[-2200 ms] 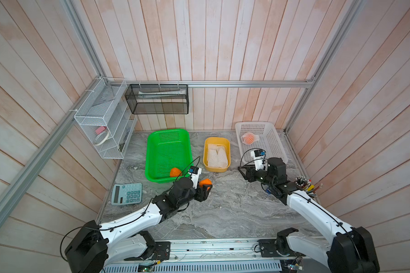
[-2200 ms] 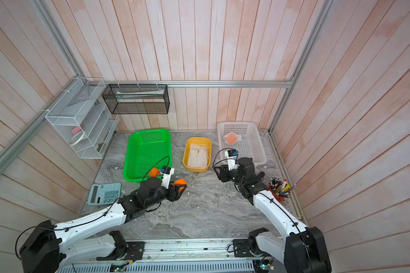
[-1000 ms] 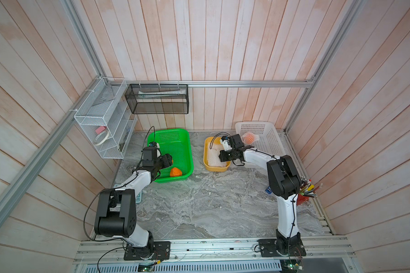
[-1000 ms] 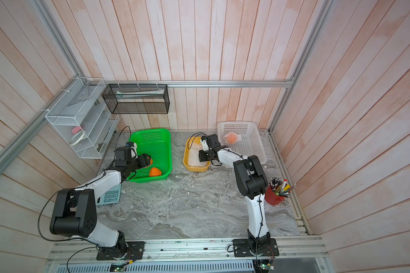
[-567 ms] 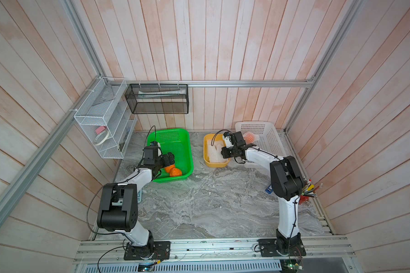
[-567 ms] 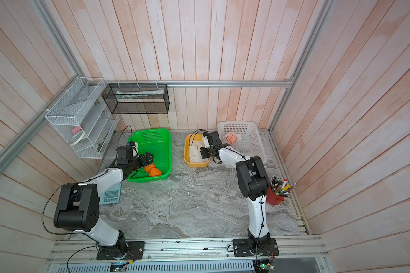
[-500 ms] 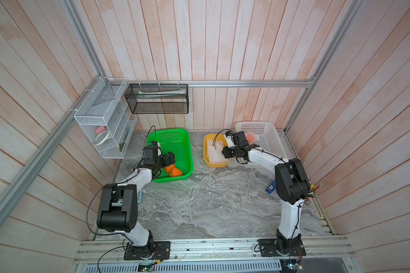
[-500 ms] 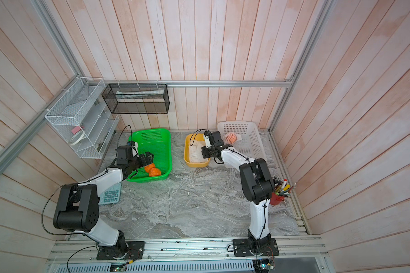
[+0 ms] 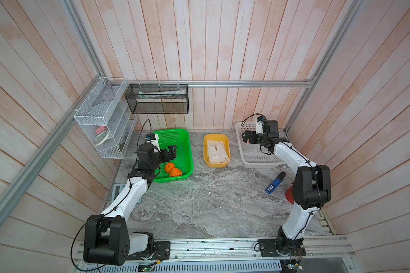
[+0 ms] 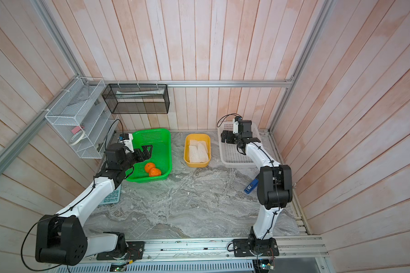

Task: Remove foam nets from oranges
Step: Pick up the orange from the basket.

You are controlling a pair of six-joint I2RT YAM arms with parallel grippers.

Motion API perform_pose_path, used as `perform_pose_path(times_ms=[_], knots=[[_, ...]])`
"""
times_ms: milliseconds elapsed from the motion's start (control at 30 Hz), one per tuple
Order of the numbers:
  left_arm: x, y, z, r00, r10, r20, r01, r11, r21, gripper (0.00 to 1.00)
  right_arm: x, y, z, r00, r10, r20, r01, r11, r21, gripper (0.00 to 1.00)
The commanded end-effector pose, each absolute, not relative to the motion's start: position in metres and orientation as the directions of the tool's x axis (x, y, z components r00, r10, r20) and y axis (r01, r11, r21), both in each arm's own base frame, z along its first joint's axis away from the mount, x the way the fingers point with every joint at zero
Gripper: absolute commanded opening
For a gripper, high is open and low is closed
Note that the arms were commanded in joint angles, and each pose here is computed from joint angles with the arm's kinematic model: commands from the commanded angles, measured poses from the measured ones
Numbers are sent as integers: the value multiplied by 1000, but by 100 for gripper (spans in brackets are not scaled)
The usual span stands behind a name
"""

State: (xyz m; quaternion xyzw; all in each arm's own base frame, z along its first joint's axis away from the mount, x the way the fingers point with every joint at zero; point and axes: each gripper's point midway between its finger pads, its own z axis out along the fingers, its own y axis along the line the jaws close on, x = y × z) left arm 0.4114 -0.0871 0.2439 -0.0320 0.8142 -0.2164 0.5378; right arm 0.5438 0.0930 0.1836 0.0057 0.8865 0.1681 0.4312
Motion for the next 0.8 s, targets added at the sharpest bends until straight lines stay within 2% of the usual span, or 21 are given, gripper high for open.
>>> perform_pose_path(times_ms=[0, 400, 767], knots=[[397, -100, 261, -367, -232, -901, 234, 914, -331, 100, 555, 80, 175, -662, 266, -701, -91, 899, 428, 98], [355, -123, 265, -369, -202, -907, 310, 893, -325, 100, 606, 65, 138, -702, 362, -613, 7, 865, 502, 98], [327, -131, 260, -384, -197, -902, 339, 879, -336, 100, 637, 54, 97, -737, 383, -557, 85, 870, 486, 98]])
